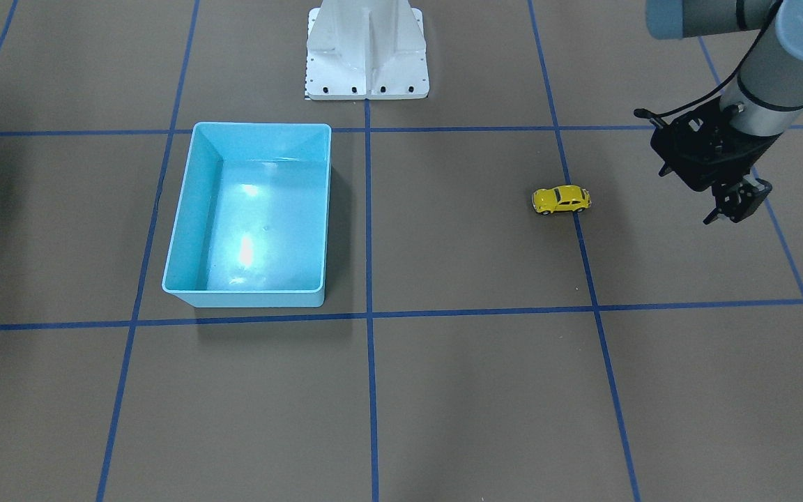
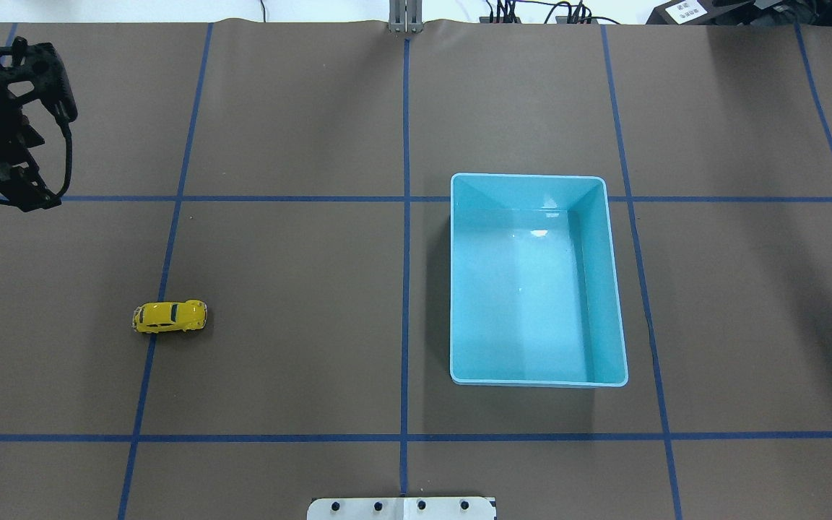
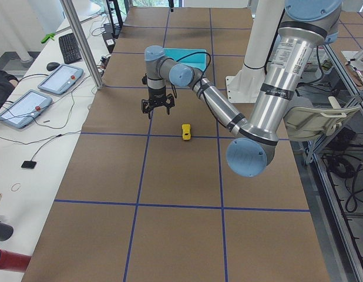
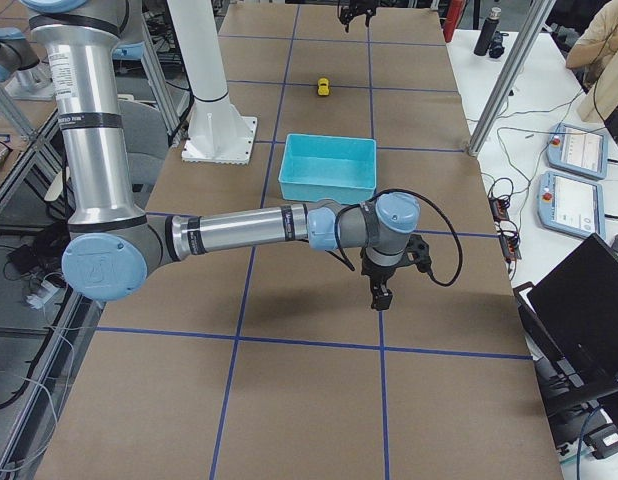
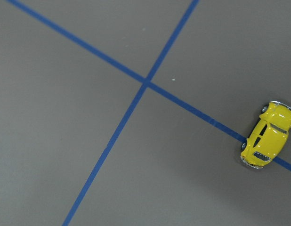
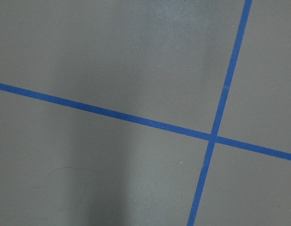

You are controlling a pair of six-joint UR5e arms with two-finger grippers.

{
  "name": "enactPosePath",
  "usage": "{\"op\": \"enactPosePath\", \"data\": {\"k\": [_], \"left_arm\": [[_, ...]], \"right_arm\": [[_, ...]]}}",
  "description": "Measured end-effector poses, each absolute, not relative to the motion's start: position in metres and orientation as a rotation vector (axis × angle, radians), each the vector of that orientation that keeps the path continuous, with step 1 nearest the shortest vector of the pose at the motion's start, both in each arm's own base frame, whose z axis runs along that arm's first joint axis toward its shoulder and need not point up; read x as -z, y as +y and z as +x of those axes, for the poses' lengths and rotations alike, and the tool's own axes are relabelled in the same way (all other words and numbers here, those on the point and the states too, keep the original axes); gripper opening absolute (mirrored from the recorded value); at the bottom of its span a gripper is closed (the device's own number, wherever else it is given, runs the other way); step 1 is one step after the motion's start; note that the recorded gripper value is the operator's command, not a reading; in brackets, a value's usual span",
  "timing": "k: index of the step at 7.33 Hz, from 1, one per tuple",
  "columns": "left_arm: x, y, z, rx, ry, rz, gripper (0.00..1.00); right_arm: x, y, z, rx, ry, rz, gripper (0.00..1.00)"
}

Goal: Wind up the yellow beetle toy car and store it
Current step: 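Move the left gripper down over the yellow beetle toy car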

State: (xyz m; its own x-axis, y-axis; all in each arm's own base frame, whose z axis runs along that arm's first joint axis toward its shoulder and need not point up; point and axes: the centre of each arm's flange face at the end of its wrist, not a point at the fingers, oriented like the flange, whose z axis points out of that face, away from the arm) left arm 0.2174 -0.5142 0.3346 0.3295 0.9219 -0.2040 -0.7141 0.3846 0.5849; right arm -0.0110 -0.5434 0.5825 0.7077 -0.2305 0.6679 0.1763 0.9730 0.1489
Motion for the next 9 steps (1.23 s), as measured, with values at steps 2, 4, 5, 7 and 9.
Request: {"op": "enactPosePath", "data": {"k": [2, 4, 5, 7, 9], "left_arm": [[-0.319, -0.503, 0.255, -1.187, 0.542, 0.450, 1.00], [-0.313, -0.491, 0.283, -1.246, 0.505, 0.471, 1.00], [-0.315, -0.489, 0.289, -1.258, 0.500, 0.477, 1.00], [-0.315, -0.479, 0.313, -1.295, 0.507, 0.502, 1.00], [-0.315, -0.466, 0.340, -1.312, 0.532, 0.515, 1.00]], "right_arm": [[-0.583, -0.543, -0.011, 0.226, -0.751, 0.075, 1.00], [-0.583, -0.543, -0.011, 0.226, -0.751, 0.075, 1.00], [-0.583, -0.543, -0.011, 0.225, -0.751, 0.074, 1.00], [-0.583, -0.543, -0.011, 0.225, -0.752, 0.074, 1.00], [-0.583, -0.543, -0.011, 0.225, -0.751, 0.074, 1.00]]}}
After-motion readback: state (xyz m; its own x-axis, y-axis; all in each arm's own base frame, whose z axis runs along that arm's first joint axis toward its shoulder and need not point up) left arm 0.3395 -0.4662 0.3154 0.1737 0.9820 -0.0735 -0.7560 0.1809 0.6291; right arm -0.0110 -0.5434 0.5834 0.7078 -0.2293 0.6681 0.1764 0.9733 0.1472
